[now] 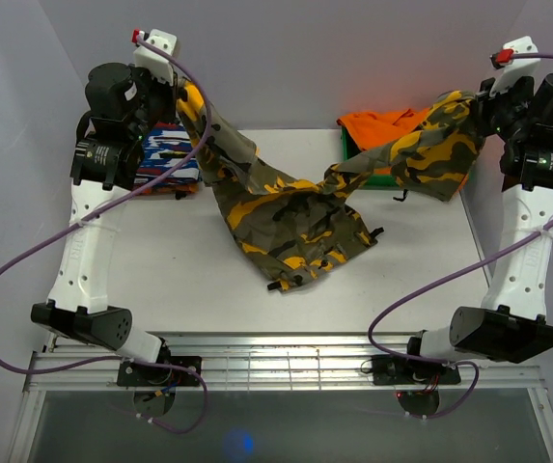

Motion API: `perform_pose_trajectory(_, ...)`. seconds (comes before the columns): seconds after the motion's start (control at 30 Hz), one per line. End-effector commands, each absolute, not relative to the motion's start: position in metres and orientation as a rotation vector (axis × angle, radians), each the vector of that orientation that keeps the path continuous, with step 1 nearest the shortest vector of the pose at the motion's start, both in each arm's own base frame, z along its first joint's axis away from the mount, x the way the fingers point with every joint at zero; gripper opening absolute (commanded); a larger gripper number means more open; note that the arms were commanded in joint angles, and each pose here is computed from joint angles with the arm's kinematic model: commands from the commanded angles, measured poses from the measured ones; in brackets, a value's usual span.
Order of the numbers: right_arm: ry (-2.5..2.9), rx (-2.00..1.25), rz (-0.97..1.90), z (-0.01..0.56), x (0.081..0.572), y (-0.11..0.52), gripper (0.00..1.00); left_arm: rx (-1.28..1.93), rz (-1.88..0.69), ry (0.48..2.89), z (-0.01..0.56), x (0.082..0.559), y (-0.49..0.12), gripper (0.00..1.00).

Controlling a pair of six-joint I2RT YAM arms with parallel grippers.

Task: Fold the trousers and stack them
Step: Flatten the trousers out

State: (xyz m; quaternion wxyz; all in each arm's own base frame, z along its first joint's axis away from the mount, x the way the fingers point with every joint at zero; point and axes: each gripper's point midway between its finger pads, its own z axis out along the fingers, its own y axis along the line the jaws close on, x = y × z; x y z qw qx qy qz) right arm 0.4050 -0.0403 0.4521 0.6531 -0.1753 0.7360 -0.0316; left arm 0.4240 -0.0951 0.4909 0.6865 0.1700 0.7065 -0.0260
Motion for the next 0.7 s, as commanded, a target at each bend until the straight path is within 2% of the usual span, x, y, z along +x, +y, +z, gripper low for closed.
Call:
perform_pose_trajectory(0.0,1.511,-0.363,-0.139,0.509,0.401,-0.045,0.08,0.334,-0.010,1.520,0.511,0.412,-0.080,0.00)
perform_pose_trajectory(0.2,1.465,-0.313,-0.080,0.532,0.425,-0.044,0.08,0.275,0.033,1.473,0.531,0.432,-0.074,0.00)
perform_pose_trajectory(0.37,1.421,-0.265,-0.067,0.549,0.430,-0.046,0.08,0.383,-0.159,1.473,0.527,0.423,-0.116,0.00)
perform_pose_trajectory(0.5,1.374,-0.215,-0.136,0.563,0.421,-0.057,0.08,0.533,-0.364,1.465,0.509,0.382,-0.174,0.00)
perform_pose_trajectory(0.53,1.374,-0.186,-0.161,0.562,0.421,-0.064,0.08,0.577,-0.403,1.499,0.487,0.376,-0.192,0.00)
perform_pose_trajectory(0.67,1.298,-0.111,-0.238,0.587,0.406,-0.083,0.08,0.774,-0.619,1.404,0.474,0.302,-0.286,0.00)
